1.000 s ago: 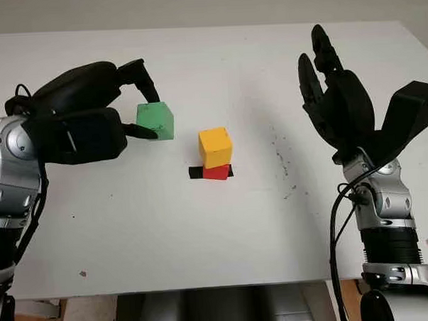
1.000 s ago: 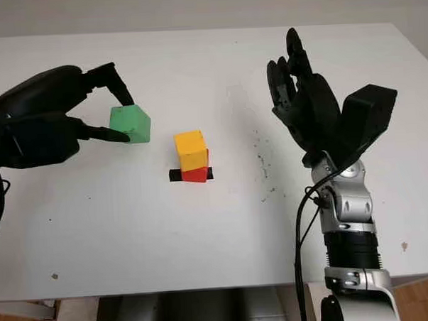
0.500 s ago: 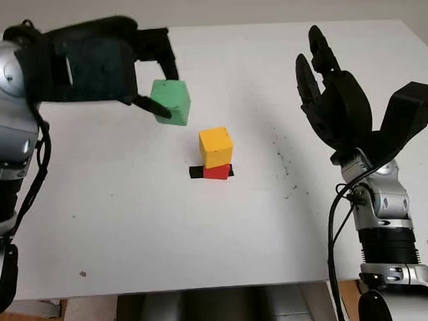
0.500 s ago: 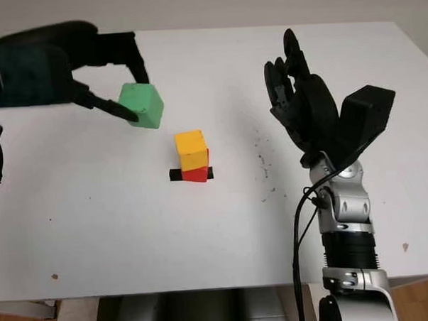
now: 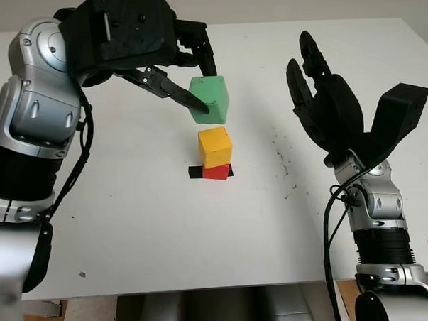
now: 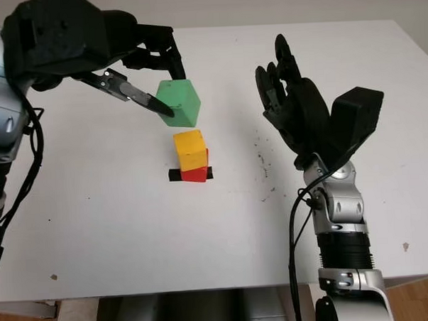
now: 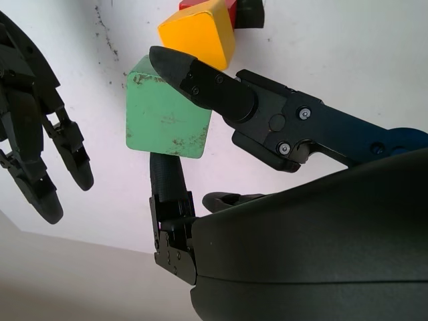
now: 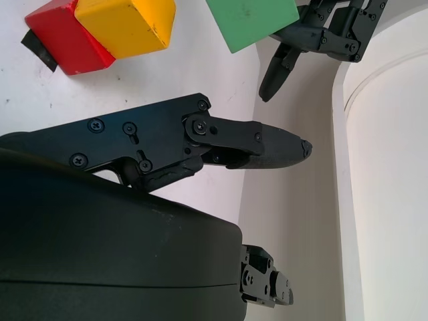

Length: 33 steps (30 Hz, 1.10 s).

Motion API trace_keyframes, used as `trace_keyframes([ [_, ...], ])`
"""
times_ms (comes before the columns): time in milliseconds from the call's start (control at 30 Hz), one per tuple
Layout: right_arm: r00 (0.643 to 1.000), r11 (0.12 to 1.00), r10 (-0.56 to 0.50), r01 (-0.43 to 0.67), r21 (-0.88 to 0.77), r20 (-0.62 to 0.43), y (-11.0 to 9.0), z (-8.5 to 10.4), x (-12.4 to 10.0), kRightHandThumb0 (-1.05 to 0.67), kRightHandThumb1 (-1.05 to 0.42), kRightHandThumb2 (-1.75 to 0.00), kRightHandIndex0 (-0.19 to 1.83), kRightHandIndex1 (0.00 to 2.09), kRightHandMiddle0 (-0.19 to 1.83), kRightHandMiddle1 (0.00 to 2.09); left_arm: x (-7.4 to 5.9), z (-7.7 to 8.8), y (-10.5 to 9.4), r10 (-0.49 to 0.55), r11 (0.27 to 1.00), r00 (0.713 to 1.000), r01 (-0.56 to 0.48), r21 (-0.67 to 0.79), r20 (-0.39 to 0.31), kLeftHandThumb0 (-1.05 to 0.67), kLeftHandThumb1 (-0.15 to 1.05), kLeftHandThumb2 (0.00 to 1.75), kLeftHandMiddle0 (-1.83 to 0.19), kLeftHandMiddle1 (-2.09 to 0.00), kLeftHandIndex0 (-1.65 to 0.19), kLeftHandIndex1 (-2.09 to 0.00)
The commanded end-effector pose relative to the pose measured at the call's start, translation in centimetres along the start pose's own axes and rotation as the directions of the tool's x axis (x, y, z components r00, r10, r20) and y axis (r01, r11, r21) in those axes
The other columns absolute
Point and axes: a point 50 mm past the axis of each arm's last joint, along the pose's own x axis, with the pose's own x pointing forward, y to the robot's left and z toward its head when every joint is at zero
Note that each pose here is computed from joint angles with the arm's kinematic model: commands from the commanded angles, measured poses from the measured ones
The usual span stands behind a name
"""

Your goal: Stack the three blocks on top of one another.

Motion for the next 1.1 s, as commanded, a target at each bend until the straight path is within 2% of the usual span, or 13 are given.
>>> trace_keyframes([
  [0,1.0,1.0,-0.014,0.014,0.003,-0.004,-0.3,-0.1,-0.2,-0.58,-1.05,-0.45,-0.19,0.0,-0.19,0.0,0.1,0.6,-0.1,0.01,0.999,1.0,-0.011,0.031,0.025,-0.49,0.99,0.05,-0.38,-0.1,-0.32,-1.8],
  [67,1.0,1.0,-0.015,0.015,0.007,-0.005,-0.3,-0.1,-0.1,-0.59,-1.05,-0.43,-0.19,0.0,-0.19,0.0,0.3,0.6,-0.4,0.005,0.999,1.0,-0.006,0.048,0.027,-0.47,0.98,0.05,-0.39,-0.1,-0.34,-1.74],
  [500,1.0,1.0,0.001,-0.001,-0.003,-0.005,-0.3,-0.2,-0.3,-0.57,-1.05,-0.46,-0.19,0.0,-0.19,0.0,0.9,0.7,-1.5,-0.04,0.992,0.999,0.036,0.117,0.035,-0.43,0.98,0.05,-0.39,-0.1,-0.37,-1.73],
  [633,1.0,1.0,-0.003,0.003,0.001,-0.004,-0.2,-0.2,-0.3,-0.57,-1.05,-0.46,-0.19,0.0,-0.19,0.0,0.9,0.7,-1.4,-0.056,0.991,0.998,0.054,0.122,0.014,-0.42,0.98,0.05,-0.39,-0.1,-0.34,-1.71],
  [833,1.0,1.0,-0.005,0.005,-0.003,-0.008,-0.1,-0.3,-0.2,-0.59,-1.05,-0.41,-0.19,0.0,-0.19,0.0,0.7,0.9,-1.2,-0.067,0.989,0.997,0.073,0.13,-0.047,-0.41,0.97,0.05,-0.4,-0.09,-0.4,-1.6],
  [1067,1.0,1.0,-0.011,0.011,-0.001,-0.009,-0.1,-0.5,-0.3,-0.58,-1.05,-0.44,-0.19,0.0,-0.19,0.0,0.7,0.9,-1.2,-0.084,0.988,0.993,0.093,0.12,-0.079,-0.4,0.95,0.05,-0.38,-0.07,-0.41,-1.58],
])
